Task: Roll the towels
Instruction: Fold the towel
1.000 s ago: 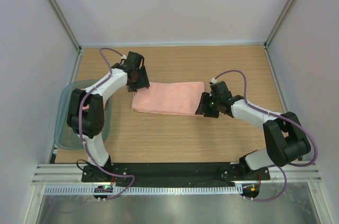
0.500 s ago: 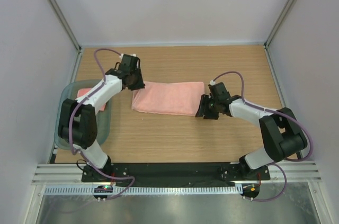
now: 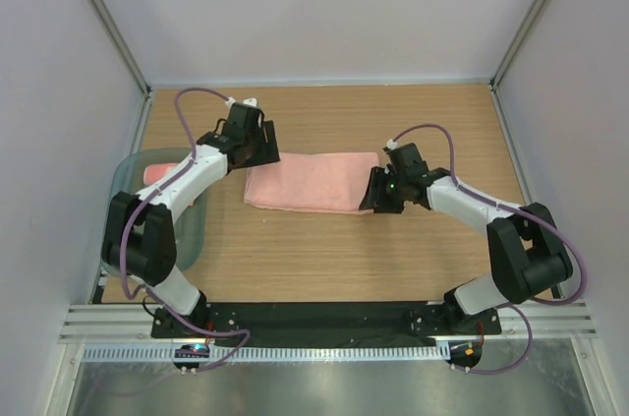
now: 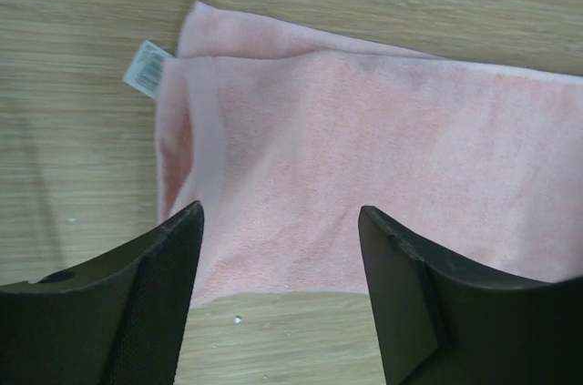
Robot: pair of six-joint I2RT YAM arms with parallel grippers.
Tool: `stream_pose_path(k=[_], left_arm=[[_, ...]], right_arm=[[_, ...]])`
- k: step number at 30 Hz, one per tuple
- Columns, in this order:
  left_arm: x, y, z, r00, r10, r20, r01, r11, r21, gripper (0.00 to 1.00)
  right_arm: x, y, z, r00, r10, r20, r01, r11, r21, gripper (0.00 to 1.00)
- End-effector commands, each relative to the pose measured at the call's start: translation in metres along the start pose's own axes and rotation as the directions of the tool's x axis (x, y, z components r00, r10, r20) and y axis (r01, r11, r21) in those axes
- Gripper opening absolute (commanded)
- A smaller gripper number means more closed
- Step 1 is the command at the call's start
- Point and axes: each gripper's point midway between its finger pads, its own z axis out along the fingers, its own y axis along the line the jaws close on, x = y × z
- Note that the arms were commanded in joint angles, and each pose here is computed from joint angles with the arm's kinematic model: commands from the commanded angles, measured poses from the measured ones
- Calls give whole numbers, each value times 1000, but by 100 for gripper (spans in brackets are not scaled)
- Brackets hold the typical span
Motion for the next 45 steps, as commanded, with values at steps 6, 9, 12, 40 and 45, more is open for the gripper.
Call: stream_pose_path(k=[6,9,12,40,45], left_arm=[[-11,-49,14,1000,3,10,-4,990,143,57],[-3,-41,36,1000,0,-31,2,997,82,55],[12,-28,56,997,1,-80,0,1000,19,52],[15,32,105,959,-228,-165,236,971,27,52],[16,49,123,941,-268,-207,277,961,12,52]], right_arm=[[-34,68,-36,998,-13,56,27,966,-257,42],[-31,74,-31,1000,2,24,5,956,-293,38],[-31,79,-32,1000,1,9,2,948,-317,39],[9,-40,23,973,215,-83,-219,975,-45,20],[9,-43,22,973,215,-85,-218,975,-34,19]])
